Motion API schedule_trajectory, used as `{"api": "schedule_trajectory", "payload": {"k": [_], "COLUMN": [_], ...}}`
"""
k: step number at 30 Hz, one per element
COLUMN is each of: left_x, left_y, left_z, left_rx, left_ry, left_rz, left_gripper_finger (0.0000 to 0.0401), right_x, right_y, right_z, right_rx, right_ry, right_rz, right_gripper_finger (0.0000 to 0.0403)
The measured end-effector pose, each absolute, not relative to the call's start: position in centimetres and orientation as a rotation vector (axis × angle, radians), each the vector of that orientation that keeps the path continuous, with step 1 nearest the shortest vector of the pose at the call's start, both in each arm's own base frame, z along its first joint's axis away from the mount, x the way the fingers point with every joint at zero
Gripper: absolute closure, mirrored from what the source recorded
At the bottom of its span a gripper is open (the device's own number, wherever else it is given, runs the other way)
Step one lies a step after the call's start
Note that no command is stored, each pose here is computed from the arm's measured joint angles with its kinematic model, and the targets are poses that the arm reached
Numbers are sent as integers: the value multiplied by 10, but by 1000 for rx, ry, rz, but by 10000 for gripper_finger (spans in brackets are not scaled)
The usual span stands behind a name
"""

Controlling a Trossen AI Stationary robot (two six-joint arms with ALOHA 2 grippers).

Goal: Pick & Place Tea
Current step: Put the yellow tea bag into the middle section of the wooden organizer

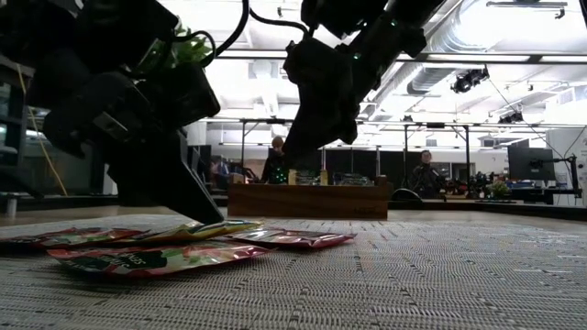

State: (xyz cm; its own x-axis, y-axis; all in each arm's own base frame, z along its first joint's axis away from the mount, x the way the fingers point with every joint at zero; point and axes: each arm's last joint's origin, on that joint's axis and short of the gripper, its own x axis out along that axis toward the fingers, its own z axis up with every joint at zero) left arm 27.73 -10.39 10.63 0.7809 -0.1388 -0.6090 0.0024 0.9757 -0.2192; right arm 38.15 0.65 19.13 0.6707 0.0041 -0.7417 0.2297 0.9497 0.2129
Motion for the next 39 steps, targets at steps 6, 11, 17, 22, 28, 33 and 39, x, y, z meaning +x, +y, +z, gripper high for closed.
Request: {"api": "schedule_trajectory", "payload": {"k": [6, 11, 17, 22, 28, 33, 39], "left_x": [275, 270, 268, 268, 267, 267, 268], "left_y": [-104, -102, -100, -100, -100, -100, -99], "left_z": [104, 99, 97, 96, 96, 95, 95], "left_rx": [-198, -170, -152, -127, -121, -114, -103], "left_ry": [710, 785, 816, 816, 815, 813, 811], "left_rz": [-74, -51, -31, -34, -28, -30, -33], "left_gripper_finger": [401, 401, 401, 401, 401, 401, 401], "right_x": [382, 384, 391, 402, 407, 411, 416], "right_y": [2, -1, 4, 12, 14, 13, 12], "right_z": [191, 186, 178, 160, 136, 131, 127], "right_rx": [460, 551, 640, 733, 800, 828, 891], "right_ry": [851, 871, 859, 846, 888, 869, 840], "right_rz": [-22, 10, 50, 91, 45, 38, 47], "right_gripper_finger": [304, 304, 300, 267, 209, 169, 155]}}
